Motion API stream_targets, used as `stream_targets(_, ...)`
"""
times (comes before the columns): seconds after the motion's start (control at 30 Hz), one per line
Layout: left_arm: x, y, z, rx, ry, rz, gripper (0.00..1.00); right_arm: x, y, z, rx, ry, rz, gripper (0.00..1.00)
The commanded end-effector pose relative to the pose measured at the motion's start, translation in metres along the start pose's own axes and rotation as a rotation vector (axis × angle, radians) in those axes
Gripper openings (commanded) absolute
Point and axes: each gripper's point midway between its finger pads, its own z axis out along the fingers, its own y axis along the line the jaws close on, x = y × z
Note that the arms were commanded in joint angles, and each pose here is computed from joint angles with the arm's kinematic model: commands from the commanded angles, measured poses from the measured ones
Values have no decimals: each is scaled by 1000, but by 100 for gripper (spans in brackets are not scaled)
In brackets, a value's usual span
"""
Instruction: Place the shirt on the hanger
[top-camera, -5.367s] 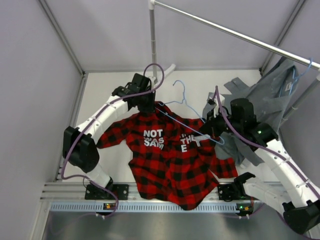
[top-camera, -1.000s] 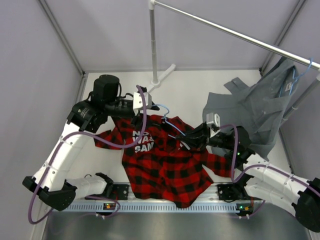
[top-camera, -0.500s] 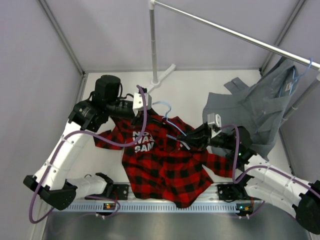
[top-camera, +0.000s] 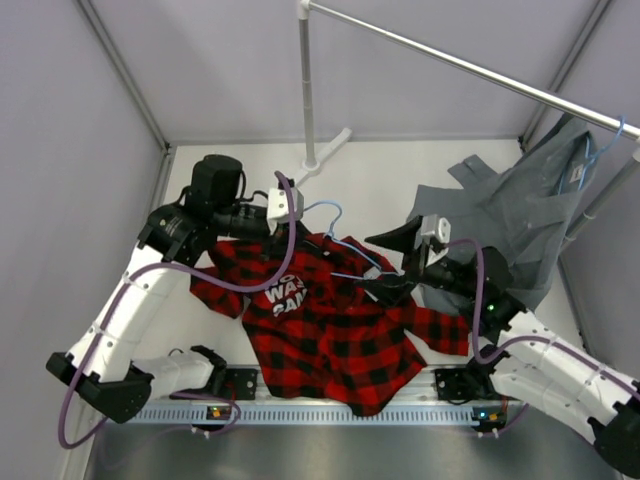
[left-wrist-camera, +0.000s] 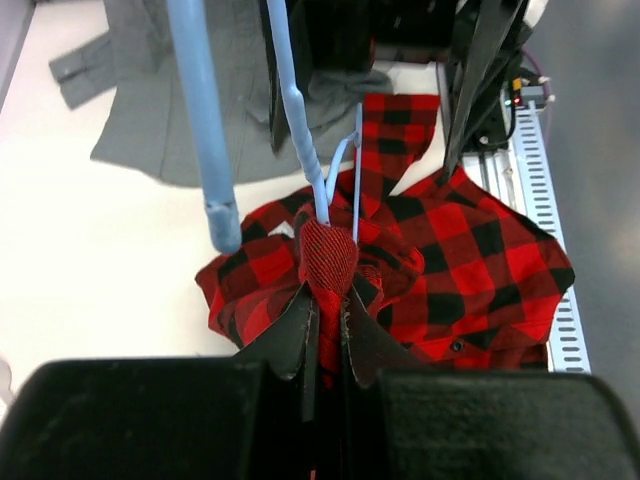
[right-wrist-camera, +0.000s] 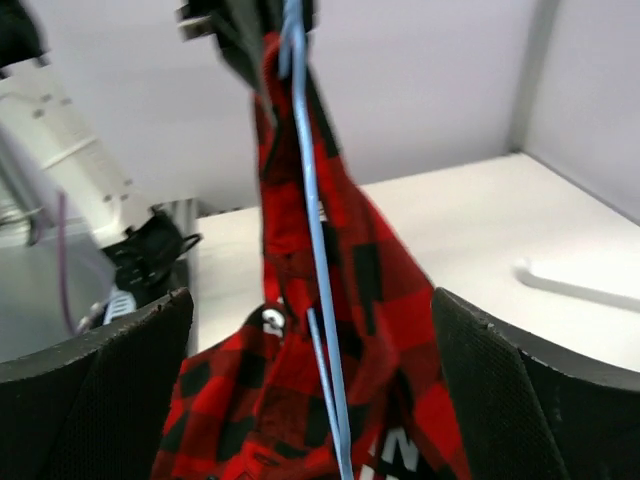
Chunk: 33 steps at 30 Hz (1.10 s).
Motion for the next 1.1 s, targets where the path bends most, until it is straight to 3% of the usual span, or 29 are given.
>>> stream_targets(0.0, -4, 9, -8, -106, -7, 0, 0, -21, -28, -13, 234, -9, 25, 99)
stream_targets(0.13, 8, 52, -26, -442, 7, -99, 0, -11, -48, -48, 497, -39, 239, 99)
stream_targets(0.27, 16, 60, -33, -549, -22, -203, 0, 8, -49, -57, 567, -19, 394, 100)
stream_targets(0.4, 21, 68, -42, -664, -62, -333, 0, 41, -47, -35, 533, 43, 631, 79)
stream_targets(0.47, 24, 64, -42, -678, -90, -403, 0, 50, -41, -23, 509, 42, 717, 78)
stream_targets(0.67, 46, 47, -35, -643, -94, -460, 0, 77, -53, 7, 597, 99, 709, 70)
stream_targets(0.7, 45, 44, -38, -651, -106, -451, 0, 88, -63, 5, 661, 108, 701, 62)
stream_targets(0.8, 47, 39, -43, -672, -129, -439, 0, 108, -73, 2, 726, 123, 691, 52)
stream_targets(0.9, 51, 38, -46, -693, -138, -435, 0, 125, -68, 7, 711, 170, 696, 47)
stream_targets(1.07, 57, 38, -43, -689, -131, -438, 0, 129, -49, 31, 598, 181, 702, 46)
